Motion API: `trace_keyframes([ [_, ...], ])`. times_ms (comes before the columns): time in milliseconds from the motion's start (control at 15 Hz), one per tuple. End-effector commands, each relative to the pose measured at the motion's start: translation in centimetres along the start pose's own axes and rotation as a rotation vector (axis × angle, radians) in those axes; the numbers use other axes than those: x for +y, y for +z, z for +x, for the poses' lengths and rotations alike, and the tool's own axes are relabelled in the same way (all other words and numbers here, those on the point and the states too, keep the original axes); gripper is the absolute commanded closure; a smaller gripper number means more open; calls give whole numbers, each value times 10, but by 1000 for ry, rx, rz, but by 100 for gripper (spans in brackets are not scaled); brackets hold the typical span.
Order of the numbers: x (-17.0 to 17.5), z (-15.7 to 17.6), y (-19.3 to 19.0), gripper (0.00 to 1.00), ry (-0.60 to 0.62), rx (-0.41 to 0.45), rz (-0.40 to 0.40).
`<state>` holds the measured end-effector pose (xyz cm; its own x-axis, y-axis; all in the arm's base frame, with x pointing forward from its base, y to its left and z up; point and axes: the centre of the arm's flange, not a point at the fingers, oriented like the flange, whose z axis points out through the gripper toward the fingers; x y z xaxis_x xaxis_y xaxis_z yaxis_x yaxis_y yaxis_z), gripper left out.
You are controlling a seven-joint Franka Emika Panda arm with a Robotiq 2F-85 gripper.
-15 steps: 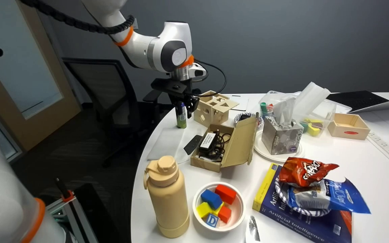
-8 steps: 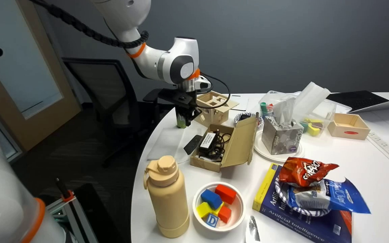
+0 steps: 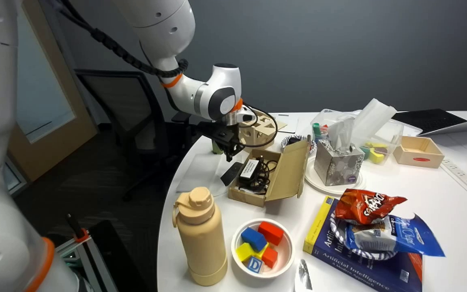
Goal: Click on the remote
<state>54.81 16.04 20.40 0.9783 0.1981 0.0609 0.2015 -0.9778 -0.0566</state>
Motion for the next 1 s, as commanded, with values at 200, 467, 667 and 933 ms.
trace_keyframes([
  [200,-7,16,21,100,-34,14,-31],
  [467,-9,22,29,100,-45,7,-38],
  [667,-9,25,34,100,-48,7,-42],
  [933,-6,29,37,100,-52,8,-53],
])
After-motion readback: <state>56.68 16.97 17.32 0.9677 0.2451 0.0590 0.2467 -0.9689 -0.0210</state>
